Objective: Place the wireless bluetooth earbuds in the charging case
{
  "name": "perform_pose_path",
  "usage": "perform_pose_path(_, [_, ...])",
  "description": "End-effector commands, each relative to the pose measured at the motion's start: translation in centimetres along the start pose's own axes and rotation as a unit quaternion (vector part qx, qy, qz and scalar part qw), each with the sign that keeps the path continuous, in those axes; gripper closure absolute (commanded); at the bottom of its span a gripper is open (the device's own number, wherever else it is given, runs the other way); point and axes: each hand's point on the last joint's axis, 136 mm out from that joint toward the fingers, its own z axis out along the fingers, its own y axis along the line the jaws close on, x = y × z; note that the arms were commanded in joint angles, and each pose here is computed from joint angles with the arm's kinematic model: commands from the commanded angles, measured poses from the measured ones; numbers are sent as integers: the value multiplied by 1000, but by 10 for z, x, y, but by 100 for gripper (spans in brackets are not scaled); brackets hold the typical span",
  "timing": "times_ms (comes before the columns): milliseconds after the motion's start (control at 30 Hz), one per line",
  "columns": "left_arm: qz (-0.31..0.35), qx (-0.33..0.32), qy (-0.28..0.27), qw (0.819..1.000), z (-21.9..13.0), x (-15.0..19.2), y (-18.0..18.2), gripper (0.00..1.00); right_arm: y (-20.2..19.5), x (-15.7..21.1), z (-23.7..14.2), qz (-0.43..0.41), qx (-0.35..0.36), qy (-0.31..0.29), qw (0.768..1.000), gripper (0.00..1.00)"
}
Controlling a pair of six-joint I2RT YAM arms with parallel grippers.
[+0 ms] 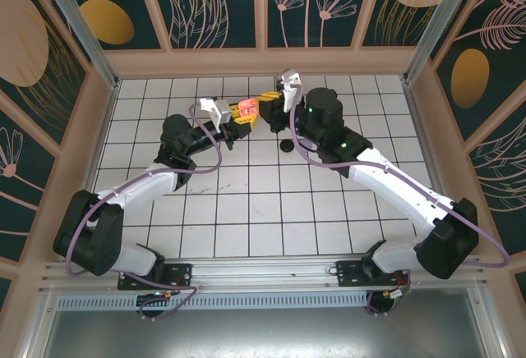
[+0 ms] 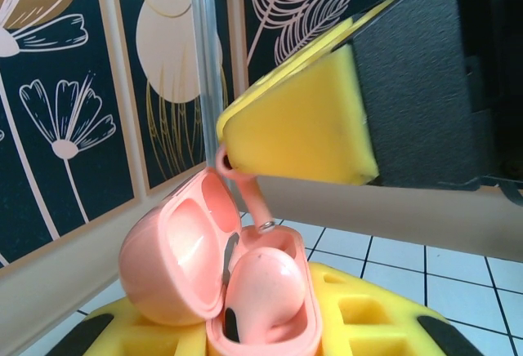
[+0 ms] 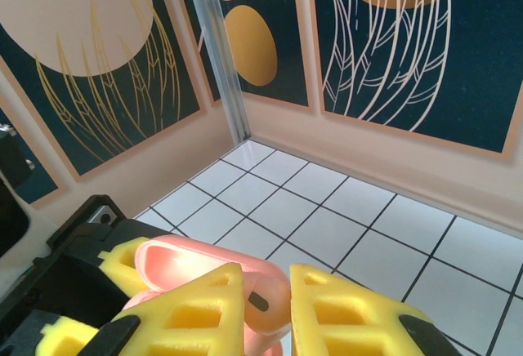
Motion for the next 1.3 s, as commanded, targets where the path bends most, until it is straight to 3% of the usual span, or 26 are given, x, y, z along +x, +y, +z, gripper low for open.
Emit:
perform_pose_path(0, [27, 20, -40, 999, 0, -33, -10, 100, -3, 0, 5, 6, -4, -9, 1000, 83])
perform_pose_path(700, [30, 22, -43, 998, 1, -37, -12, 100, -11, 11, 9, -2, 16, 9, 1000, 85])
perform_pose_path(1267, [30, 13, -42, 999, 2, -38, -8, 100, 14, 33, 21, -110, 45, 50, 992, 86])
